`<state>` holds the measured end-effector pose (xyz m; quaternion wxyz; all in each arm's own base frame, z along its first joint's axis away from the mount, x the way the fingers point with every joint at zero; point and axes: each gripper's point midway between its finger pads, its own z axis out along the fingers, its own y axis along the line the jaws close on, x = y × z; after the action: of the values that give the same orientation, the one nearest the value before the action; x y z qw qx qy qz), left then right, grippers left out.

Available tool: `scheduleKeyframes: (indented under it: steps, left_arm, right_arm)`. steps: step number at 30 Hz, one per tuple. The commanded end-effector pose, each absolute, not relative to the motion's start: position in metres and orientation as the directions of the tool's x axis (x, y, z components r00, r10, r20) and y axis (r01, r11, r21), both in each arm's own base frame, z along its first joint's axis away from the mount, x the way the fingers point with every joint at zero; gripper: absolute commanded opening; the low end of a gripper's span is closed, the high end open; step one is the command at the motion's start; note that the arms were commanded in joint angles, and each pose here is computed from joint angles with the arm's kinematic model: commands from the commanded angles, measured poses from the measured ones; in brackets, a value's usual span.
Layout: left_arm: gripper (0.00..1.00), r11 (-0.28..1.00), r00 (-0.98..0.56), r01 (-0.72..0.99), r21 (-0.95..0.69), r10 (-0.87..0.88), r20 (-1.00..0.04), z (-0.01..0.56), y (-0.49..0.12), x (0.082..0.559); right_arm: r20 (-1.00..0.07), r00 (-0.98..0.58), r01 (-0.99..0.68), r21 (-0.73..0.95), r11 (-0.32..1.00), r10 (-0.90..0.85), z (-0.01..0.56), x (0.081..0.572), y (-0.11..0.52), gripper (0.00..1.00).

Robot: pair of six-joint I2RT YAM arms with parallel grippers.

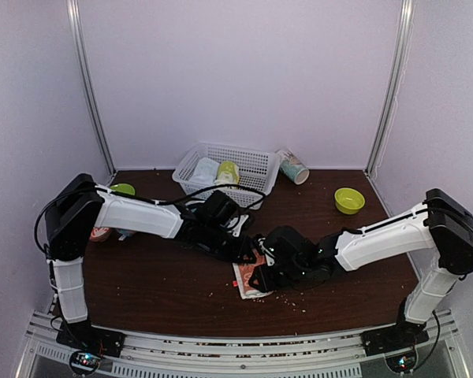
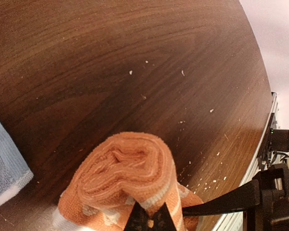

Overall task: Roll the towels
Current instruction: Roll the towel at the center of the board.

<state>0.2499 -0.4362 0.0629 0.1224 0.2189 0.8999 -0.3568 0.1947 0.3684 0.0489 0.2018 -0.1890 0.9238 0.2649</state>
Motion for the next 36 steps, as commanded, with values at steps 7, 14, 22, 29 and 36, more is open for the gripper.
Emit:
scheduleKeyframes:
  steps: [7, 14, 22, 29, 36]
  left_arm:
    - [0.0, 0.727, -0.886, 0.44, -0.527, 0.256, -0.387, 0.043, -0.411, 0.256]
    - [0.0, 0.76, -0.884, 0.429, -0.488, 0.242, -0.401, 0.044, -0.396, 0.255]
    - [0.0, 0.778, -0.888, 0.417, -0.47, 0.239, -0.392, 0.038, -0.385, 0.251]
    - [0.34, 0.753, -0.864, 0.46, -0.47, 0.258, -0.433, 0.062, -0.385, 0.249]
    - [0.52, 0.712, -0.834, 0.503, -0.49, 0.252, -0.49, 0.102, -0.391, 0.25]
  right_arm:
    - [-0.49, -0.829, -0.473, 0.359, 0.805, -0.268, 0.07, 0.189, 0.35, 0.4]
    - [-0.486, -0.834, -0.464, 0.363, 0.808, -0.261, 0.071, 0.19, 0.357, 0.34]
    - [-0.39, -0.858, -0.463, 0.301, 0.833, -0.336, 0.03, 0.175, 0.356, 0.3]
    - [-0.383, -0.858, -0.459, 0.277, 0.844, -0.341, 0.026, 0.176, 0.352, 0.29]
    - [-0.391, -0.855, -0.461, 0.273, 0.845, -0.34, 0.026, 0.178, 0.353, 0.29]
